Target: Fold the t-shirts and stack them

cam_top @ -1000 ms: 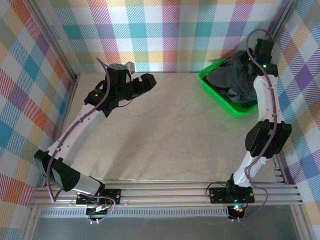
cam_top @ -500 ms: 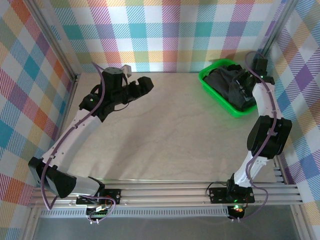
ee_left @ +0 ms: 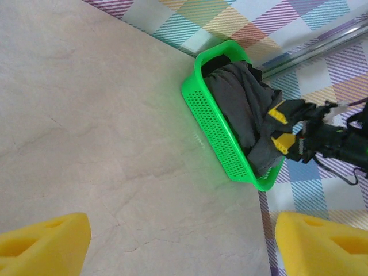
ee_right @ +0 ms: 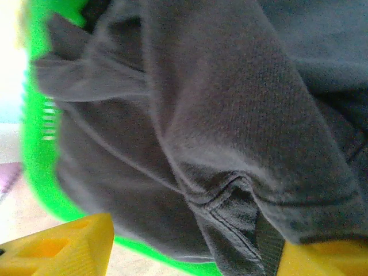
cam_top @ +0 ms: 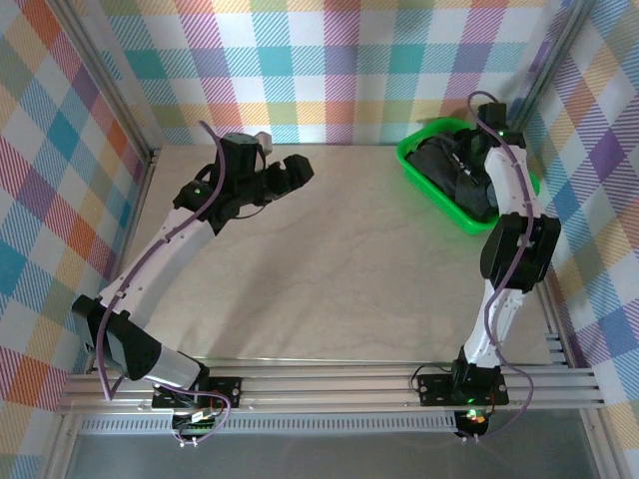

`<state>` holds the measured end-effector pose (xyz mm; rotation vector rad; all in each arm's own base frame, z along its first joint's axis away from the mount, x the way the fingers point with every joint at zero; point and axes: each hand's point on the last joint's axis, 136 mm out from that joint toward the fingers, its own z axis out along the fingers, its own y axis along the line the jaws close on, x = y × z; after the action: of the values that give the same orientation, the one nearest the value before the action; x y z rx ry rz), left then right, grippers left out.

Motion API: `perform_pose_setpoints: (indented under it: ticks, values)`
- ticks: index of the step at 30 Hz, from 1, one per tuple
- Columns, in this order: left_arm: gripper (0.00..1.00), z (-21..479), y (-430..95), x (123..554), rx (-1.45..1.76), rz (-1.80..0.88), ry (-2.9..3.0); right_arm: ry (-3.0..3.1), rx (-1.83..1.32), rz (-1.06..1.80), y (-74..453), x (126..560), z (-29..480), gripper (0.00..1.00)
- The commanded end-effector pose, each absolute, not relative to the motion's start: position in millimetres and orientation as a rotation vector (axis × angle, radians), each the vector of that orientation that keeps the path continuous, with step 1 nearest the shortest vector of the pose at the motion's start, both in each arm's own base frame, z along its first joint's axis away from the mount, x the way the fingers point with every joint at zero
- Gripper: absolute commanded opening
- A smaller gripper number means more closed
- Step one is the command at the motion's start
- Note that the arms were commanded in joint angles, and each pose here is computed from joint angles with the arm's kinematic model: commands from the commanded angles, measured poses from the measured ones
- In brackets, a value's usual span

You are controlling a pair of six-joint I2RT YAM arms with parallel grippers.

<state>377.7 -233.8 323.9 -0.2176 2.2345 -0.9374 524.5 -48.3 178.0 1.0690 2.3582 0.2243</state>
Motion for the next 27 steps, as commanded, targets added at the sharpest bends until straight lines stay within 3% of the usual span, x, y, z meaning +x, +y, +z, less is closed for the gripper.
perform_pose_setpoints:
  ticks: [1, 3, 4, 8, 11, 20, 27]
  values:
    - [0.84, 347, -235, 369, -0.169, -0.951, 2.186, 2.425, 1.065, 0.050, -53, 507, 176, 0.67]
    - [0.84, 345, -235, 369, -0.169, -0.951, 2.188, 2.441, 1.012, -0.008, -51, 510, 173, 0.65]
    - [0.84, 344, -236, 369, -0.170, -0.951, 2.192, 2.447, 0.998, -0.033, -52, 511, 169, 0.59]
    - [0.83, 347, -239, 371, -0.163, -0.966, 2.189, 2.472, 0.989, -0.088, -56, 512, 154, 0.23]
    - [0.83, 350, -239, 372, -0.156, -0.963, 2.187, 2.413, 0.973, -0.061, -55, 515, 175, 0.00]
    - [0.82, 353, -236, 368, -0.153, -0.952, 2.189, 1.950, 0.729, 0.189, -22, 530, 342, 0.00]
    - [0.81, 353, -233, 365, -0.159, -0.944, 2.192, 1.445, 0.543, 0.534, 8, 506, 508, 0.00]
